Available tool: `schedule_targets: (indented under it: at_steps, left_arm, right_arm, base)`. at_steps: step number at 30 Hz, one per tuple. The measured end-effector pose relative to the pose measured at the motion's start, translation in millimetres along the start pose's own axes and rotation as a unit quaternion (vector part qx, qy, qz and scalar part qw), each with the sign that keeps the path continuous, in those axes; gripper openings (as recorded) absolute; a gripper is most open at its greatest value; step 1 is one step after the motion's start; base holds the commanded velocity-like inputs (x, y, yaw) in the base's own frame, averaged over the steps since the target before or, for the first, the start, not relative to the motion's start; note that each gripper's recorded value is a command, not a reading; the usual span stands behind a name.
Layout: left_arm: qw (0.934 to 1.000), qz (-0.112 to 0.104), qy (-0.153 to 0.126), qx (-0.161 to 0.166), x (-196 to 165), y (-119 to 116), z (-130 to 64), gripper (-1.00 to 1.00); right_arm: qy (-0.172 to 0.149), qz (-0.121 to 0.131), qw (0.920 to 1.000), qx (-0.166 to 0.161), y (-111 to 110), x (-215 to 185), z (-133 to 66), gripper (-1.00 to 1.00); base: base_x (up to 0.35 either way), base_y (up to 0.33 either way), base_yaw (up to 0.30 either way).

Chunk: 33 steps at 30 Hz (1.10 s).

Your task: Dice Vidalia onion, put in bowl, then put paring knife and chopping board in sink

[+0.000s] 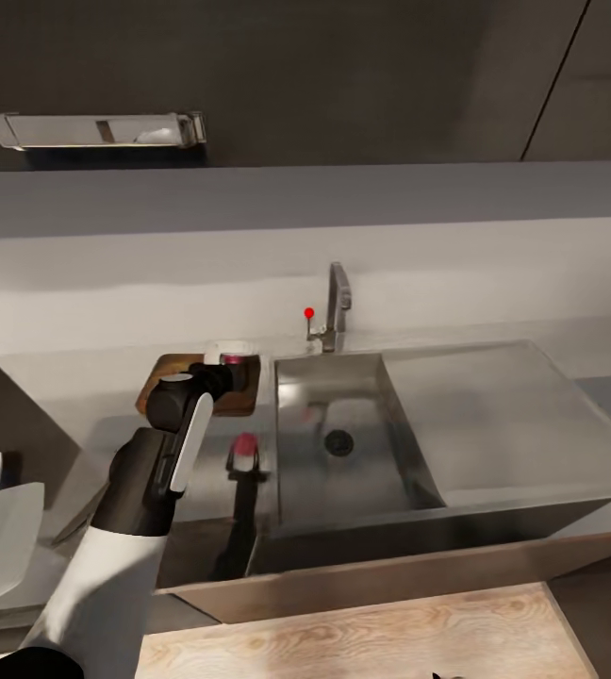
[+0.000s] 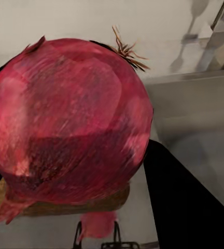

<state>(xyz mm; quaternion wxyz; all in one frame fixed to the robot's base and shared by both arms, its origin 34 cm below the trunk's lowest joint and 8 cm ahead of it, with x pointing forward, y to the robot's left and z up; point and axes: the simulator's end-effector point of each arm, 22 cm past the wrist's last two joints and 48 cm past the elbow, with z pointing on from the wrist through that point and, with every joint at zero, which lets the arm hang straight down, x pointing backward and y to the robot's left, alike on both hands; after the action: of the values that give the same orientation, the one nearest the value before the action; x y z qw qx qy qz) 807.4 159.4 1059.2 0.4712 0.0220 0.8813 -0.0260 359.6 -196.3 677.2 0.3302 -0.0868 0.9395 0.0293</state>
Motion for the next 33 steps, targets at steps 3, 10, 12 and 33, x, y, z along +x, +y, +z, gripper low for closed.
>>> schedule_targets:
  at_steps: [3,10,12,33]
  left_arm:
    - [1.0,0.0,0.0,0.0,0,0,0.0,-1.0]
    - [1.0,0.0,0.0,0.0,0,0,0.0,-1.0]
    - [1.0,0.0,0.0,0.0,0,0,0.0,-1.0]
    - [0.9999,0.0,0.013,0.0,14,0,10.0,-1.0]
  right_arm:
    - [0.0,0.0,1.0,0.0,0,0,0.0,1.0]
    - [0.0,0.0,1.0,0.0,0,0,-0.1,1.0]
    - [0.0,0.0,1.0,0.0,0,0,-0.2,1.0]
    - [0.012,0.002,0.9999,-0.001,2,9,-0.1,1.0]
  base:
    - [0.0,0.265,0.0]
    - [0.074,0.249,0.0]
    - [0.151,0.198,0.0]
    - [0.011,0.014,0.051]
